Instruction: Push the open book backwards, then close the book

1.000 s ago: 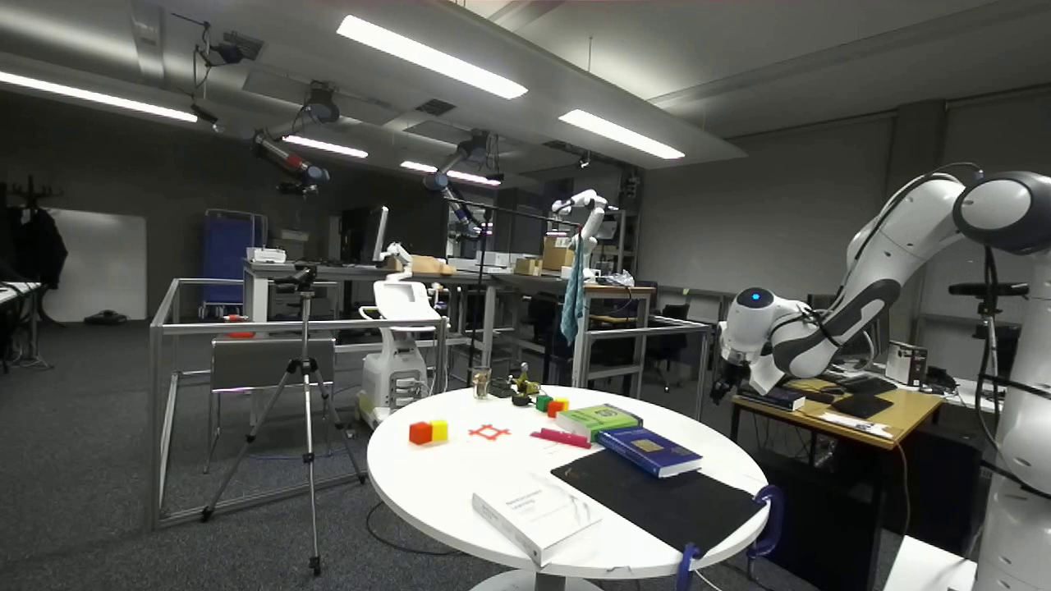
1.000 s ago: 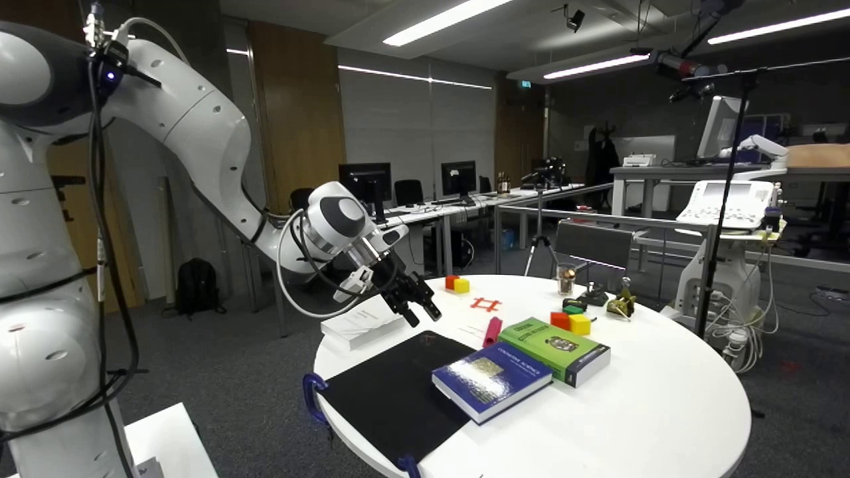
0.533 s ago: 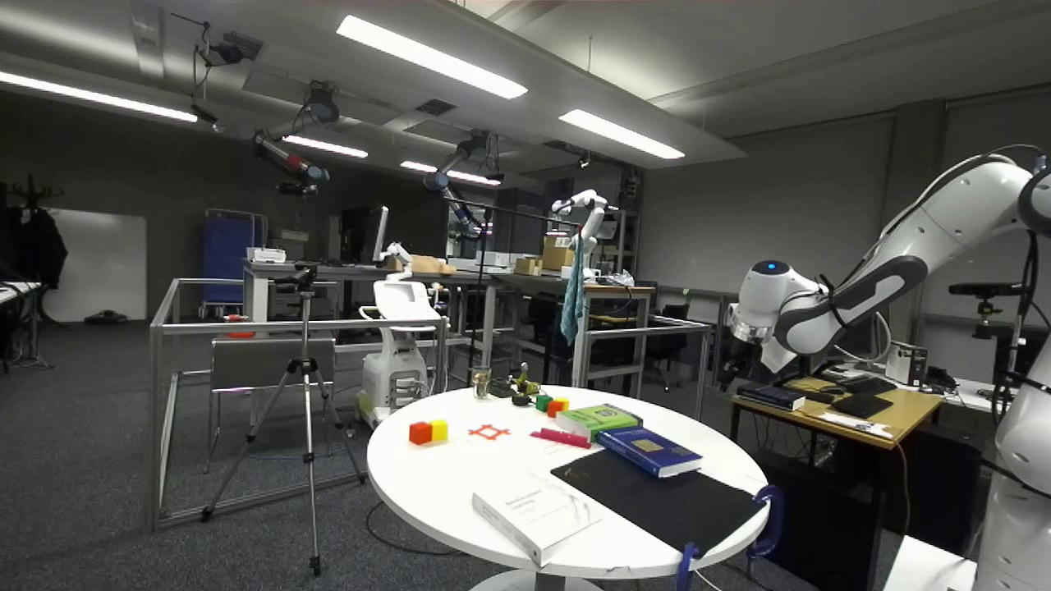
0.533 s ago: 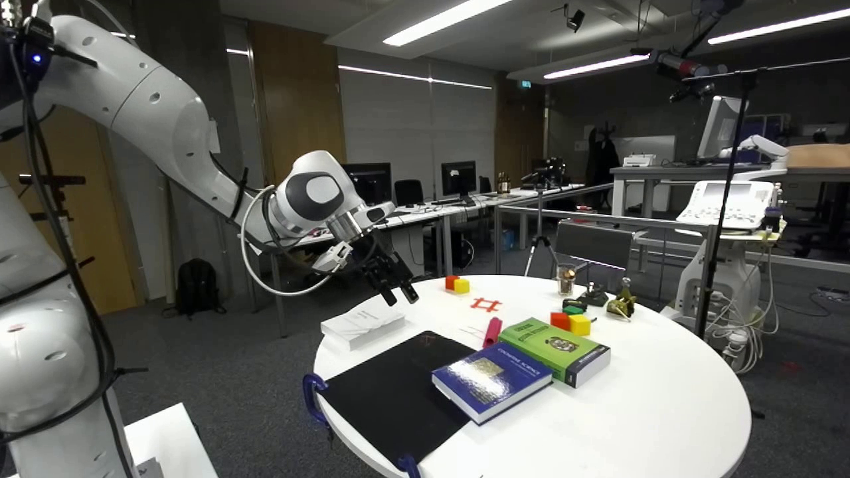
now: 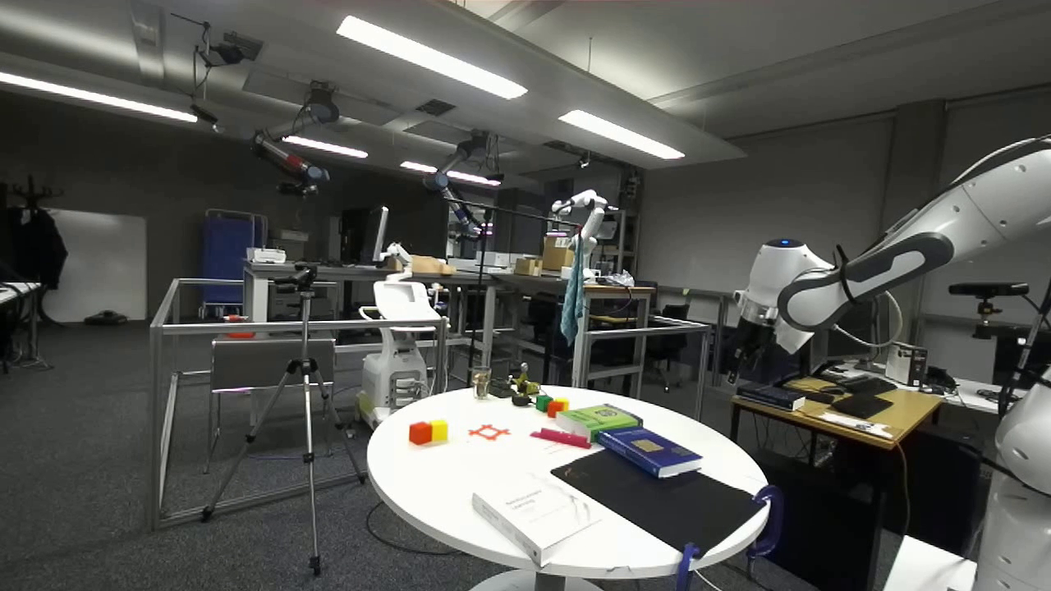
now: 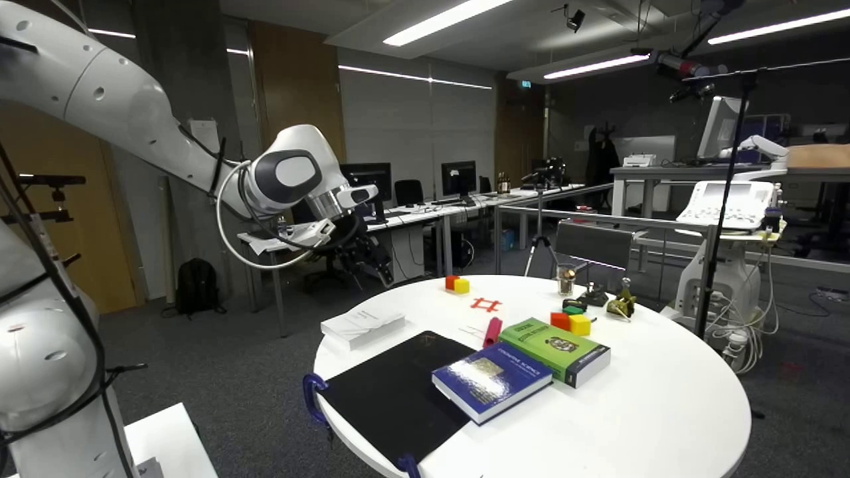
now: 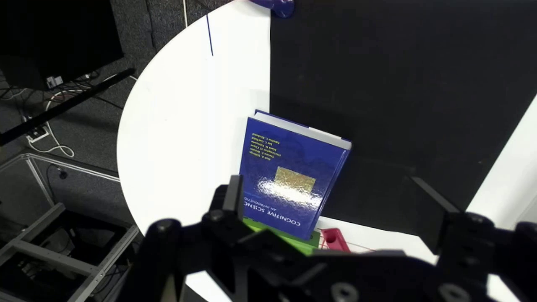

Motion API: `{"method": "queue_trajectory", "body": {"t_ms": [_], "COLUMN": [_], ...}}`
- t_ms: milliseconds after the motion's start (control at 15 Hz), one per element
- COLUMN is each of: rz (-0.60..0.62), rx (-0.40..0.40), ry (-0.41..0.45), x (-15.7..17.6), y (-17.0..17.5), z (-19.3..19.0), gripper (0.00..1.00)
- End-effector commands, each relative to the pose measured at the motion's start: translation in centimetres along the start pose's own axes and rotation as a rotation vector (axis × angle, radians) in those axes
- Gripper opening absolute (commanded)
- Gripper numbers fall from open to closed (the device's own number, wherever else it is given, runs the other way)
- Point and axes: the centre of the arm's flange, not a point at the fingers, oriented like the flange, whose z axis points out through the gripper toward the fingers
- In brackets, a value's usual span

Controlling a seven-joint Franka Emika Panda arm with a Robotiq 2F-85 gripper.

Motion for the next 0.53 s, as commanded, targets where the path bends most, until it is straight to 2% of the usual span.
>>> {"method": "queue_trajectory", "body": {"t_ms": [0, 133, 200, 467], "rz": [-0.078, -0.094, -0.065, -0.078], "rx": [0.019, 0.008, 0.001, -0.005], "ry": [-0.012, -0.017, -0.017, -0.016], "x": [-1.7, -2.1, -0.7, -1.1], "y": [-0.9, -1.7, -1.3, -2.0], "z": [-2.8, -3.6, -1.9, -2.6], "gripper": [1.00, 1.00, 1.00, 1.00]}}
